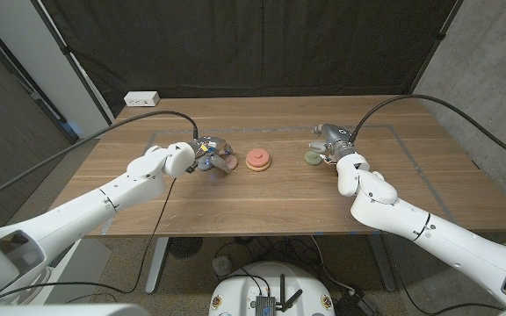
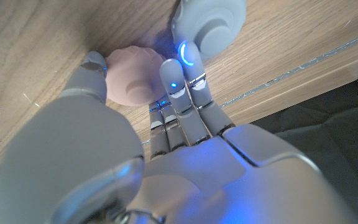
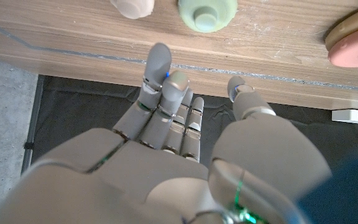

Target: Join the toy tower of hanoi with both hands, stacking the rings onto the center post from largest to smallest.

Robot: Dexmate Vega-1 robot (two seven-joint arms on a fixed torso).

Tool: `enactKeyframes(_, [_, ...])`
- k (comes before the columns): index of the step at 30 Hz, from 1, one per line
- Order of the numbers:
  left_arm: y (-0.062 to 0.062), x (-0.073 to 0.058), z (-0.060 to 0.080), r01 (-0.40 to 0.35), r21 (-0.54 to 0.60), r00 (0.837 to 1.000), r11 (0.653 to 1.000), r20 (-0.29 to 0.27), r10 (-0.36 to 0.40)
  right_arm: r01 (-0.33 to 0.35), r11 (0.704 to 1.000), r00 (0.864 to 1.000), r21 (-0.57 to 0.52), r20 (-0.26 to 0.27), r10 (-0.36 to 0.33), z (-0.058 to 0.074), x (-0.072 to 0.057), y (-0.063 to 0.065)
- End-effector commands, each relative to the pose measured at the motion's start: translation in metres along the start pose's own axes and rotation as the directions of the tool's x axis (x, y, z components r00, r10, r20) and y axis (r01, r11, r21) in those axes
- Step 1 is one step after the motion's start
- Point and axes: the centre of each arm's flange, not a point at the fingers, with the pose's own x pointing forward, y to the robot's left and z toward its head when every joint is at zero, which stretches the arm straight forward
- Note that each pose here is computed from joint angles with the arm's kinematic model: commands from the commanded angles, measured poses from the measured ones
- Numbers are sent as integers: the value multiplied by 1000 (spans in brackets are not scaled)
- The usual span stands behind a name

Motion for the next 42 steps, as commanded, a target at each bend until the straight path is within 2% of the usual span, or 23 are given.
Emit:
enactKeyframes(1, [0, -3, 1, -24, -28, 1000, 999, -15, 23, 2, 1000, 1000, 5, 0, -2, -3, 1, 1])
enactKeyframes(20, [12, -2, 0, -57, -58, 998, 997, -4, 57, 6, 1000, 1000, -2, 1, -6, -2, -1, -2])
enactKeyframes(32, [23, -3, -2, -51, -67, 999, 996, -6, 50, 9, 1000, 1000, 0, 0, -9, -2, -1, -3])
enactKeyframes(42, [32, -9, -4, -58, -71, 998, 996, -7, 57, 12, 1000, 1000, -3, 1, -12, 0, -2, -4])
